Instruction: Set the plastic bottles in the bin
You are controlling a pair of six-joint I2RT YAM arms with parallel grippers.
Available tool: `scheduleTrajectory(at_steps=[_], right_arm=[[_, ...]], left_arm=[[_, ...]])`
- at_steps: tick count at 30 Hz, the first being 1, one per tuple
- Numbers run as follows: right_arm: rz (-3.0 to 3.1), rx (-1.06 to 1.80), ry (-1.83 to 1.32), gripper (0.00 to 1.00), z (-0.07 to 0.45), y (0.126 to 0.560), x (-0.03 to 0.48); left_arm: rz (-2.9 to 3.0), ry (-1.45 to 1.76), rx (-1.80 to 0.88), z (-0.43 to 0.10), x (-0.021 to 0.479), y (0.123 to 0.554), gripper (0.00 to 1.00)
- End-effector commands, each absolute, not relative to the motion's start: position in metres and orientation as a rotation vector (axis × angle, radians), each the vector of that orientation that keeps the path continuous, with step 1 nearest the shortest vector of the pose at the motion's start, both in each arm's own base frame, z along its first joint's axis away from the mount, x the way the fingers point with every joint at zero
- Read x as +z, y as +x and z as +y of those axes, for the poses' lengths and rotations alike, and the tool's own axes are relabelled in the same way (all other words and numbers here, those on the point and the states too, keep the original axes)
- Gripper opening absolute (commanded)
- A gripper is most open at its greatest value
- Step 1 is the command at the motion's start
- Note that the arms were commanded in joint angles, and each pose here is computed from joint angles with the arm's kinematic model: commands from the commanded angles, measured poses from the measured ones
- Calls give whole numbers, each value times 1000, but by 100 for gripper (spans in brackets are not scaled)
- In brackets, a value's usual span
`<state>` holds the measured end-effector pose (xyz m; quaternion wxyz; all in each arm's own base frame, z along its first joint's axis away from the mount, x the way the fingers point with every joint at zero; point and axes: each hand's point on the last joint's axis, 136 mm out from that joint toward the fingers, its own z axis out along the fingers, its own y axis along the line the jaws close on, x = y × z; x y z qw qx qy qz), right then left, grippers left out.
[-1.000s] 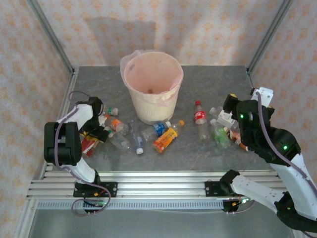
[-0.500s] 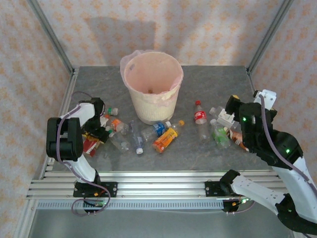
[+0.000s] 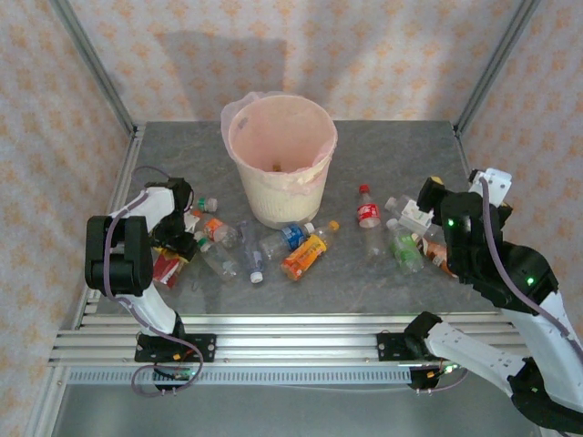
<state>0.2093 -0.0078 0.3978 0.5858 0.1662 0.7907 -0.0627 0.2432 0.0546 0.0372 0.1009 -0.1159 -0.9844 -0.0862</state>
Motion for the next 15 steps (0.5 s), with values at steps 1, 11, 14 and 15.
scheduleTrajectory(at_steps=[1, 11, 14, 15], right_arm=[[1824, -177, 420, 99, -18, 204, 397], [1829, -154, 419, 99, -15, 205, 395], [1837, -136, 413, 99, -11, 207, 393], [1840, -131, 412, 99, -10, 207, 392]], left_arm=[[-2935, -351, -280, 53, 61, 244, 56], [-3093, -336, -332, 50, 127, 248, 57], [-3213, -288, -347, 48, 160, 259, 56], [-3255, -272, -337, 46, 171, 262, 56]])
